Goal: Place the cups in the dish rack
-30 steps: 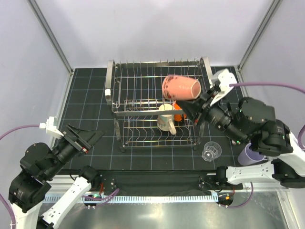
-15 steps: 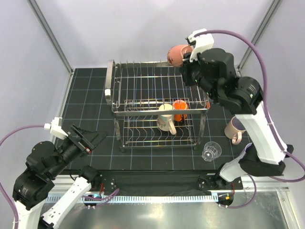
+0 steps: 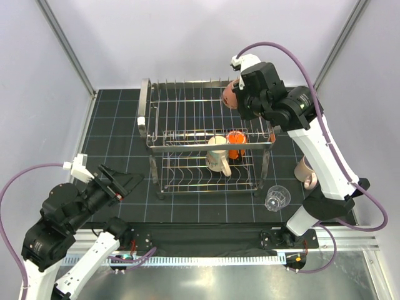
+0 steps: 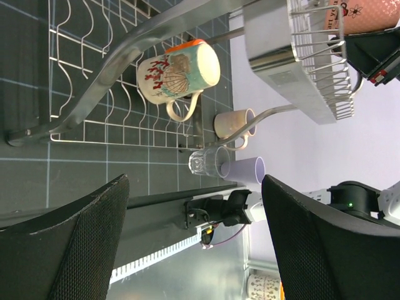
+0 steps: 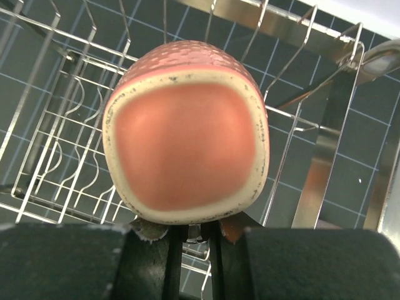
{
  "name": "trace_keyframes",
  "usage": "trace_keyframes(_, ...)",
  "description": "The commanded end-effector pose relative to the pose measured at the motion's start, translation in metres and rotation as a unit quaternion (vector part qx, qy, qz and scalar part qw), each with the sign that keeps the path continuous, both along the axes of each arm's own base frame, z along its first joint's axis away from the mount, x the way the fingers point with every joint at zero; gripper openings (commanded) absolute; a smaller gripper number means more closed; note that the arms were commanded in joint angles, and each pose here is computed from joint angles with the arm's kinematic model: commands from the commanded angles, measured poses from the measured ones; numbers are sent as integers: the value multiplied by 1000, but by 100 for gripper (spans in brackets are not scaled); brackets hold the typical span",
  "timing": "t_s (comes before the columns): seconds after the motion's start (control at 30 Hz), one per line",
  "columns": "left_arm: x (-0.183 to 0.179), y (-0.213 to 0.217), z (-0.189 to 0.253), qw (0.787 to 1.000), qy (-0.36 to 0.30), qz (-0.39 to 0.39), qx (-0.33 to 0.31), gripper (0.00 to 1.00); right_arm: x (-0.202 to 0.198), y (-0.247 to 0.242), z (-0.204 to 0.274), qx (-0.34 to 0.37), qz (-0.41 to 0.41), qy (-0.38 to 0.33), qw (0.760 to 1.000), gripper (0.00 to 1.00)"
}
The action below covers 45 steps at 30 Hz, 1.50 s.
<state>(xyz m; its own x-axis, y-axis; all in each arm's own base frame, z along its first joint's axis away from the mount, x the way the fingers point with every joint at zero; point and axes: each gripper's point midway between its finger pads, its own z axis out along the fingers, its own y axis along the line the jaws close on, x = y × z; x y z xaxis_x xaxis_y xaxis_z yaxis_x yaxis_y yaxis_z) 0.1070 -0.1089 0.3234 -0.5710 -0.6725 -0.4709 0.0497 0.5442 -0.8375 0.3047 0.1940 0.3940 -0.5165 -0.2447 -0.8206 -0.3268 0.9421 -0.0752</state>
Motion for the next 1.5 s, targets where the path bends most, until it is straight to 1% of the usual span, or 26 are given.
trace_keyframes(0.0, 3, -3, -2, 1000, -4, -6, 6, 84, 4, -5, 1, -10, -13, -9, 1000, 4)
trace_keyframes(0.13, 3, -3, -4, 1000, -2, -6, 8, 83, 7, -6, -8, -19, -13, -1, 1000, 4)
trace_keyframes(0.23, 2, -2, -4, 1000, -4, -7, 6, 84, 10, -6, -14, -22, -13, 6, 1000, 5)
trace_keyframes(0.3, 2, -1, -4, 1000, -4, -4, 7, 84, 11, -6, -18, -26, -13, 10, 1000, 7)
trace_keyframes(0.33, 2, -1, -4, 1000, -3, -3, 7, 84, 11, -5, -17, -23, -13, 7, 1000, 9)
trace_keyframes(0.43, 1, 0, -5, 1000, -2, -1, 10, 84, 11, -6, -19, -20, -15, 5, 1000, 19)
trace_keyframes(0.5, 1, 1, -5, 1000, -2, -1, 11, 86, 11, -7, -21, -21, -15, 8, 1000, 21)
trace_keyframes(0.6, 1, 1, -6, 1000, -2, -2, 13, 88, 11, -6, -22, -20, -14, 10, 1000, 27)
trace_keyframes(0.63, 1, 1, -6, 1000, -1, -3, 14, 88, 11, -5, -21, -19, -14, 9, 1000, 31)
trace_keyframes(0.7, 1, 0, -6, 1000, 0, -3, 14, 88, 10, -5, -20, -15, -14, 8, 1000, 35)
trace_keyframes(0.73, 1, 0, -6, 1000, -1, -3, 14, 88, 9, -5, -19, -14, -12, 9, 1000, 39)
trace_keyframes(0.83, 0, 1, -5, 1000, -2, -4, 15, 89, 8, -5, -17, -9, -12, 6, 1000, 46)
trace_keyframes(0.9, 1, 1, -7, 1000, 2, -3, 17, 89, 7, -6, -13, -4, -10, 2, 1000, 49)
trace_keyframes(1.03, 0, 1, -11, 1000, 6, -3, 20, 89, -2, -7, 0, 16, -1, -8, 1000, 53)
trace_keyframes(1.2, -1, 8, -10, 999, -2, 2, 40, 90, -25, -20, 29, 60, 6, -40, 997, 57)
trace_keyframes(1.3, -5, 13, -6, 999, -6, 5, 50, 90, -42, -29, 48, 88, 14, -63, 994, 57)
trace_keyframes(1.33, -3, 17, -6, 998, -8, 18, 55, 90, -45, -31, 48, 91, 15, -65, 994, 57)
trace_keyframes(1.37, -3, 18, -6, 998, -8, 21, 56, 91, -50, -36, 52, 97, 12, -71, 993, 57)
trace_keyframes(1.4, -4, 20, -7, 998, -9, 24, 55, 91, -58, -48, 64, 113, -1, -93, 989, 57)
trace_keyframes(1.47, -5, 20, -9, 998, -8, 26, 52, 91, -65, -63, 64, 116, -23, -106, 987, 57)
